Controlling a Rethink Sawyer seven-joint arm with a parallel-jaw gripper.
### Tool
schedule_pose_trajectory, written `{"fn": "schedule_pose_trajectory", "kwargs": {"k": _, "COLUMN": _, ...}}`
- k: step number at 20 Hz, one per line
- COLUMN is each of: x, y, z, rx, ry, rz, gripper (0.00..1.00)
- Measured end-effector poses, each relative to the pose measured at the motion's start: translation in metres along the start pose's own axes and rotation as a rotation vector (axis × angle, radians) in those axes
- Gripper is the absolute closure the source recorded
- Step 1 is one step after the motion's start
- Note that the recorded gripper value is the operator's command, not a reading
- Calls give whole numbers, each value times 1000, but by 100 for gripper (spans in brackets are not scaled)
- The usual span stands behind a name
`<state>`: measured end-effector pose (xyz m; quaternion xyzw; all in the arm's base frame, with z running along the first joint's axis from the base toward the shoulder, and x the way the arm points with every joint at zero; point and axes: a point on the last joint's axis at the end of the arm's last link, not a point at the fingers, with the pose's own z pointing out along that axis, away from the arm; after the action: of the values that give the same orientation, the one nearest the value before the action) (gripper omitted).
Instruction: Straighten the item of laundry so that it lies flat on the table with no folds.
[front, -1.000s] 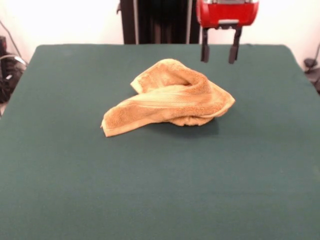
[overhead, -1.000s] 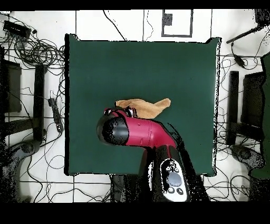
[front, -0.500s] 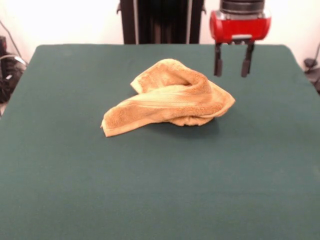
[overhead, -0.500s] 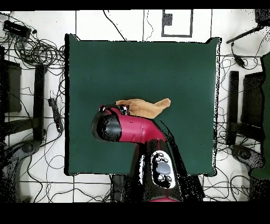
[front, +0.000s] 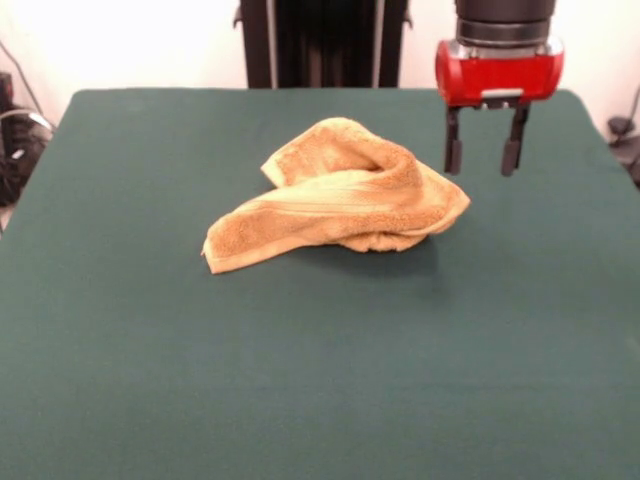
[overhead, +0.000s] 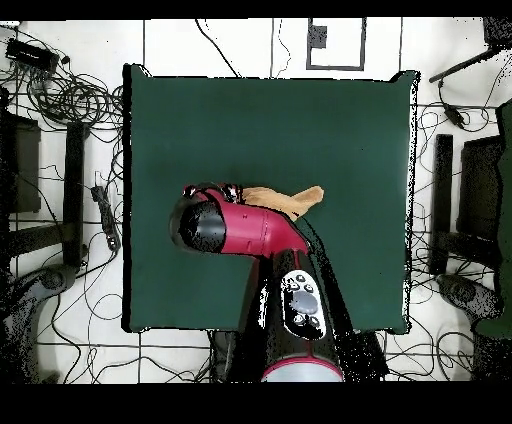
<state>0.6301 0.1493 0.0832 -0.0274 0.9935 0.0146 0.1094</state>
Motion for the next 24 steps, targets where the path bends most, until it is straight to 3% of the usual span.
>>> {"fn": "schedule_pose_trajectory", "kwargs": {"k": 9, "x": -21, "y": -13, "z": -9, "rx": 2, "ry": 0, "rz": 15, "gripper": 0}}
{"fn": "schedule_pose_trajectory", "kwargs": {"k": 19, "x": -11, "y": -16, "z": 1, "rx": 10, "ry": 27, "rz": 20, "gripper": 0}}
{"fn": "schedule_pose_trajectory", "kwargs": {"k": 24, "x": 6, "y": -12, "z": 24, "rx": 14, "ry": 61, "rz": 17, "gripper": 0}}
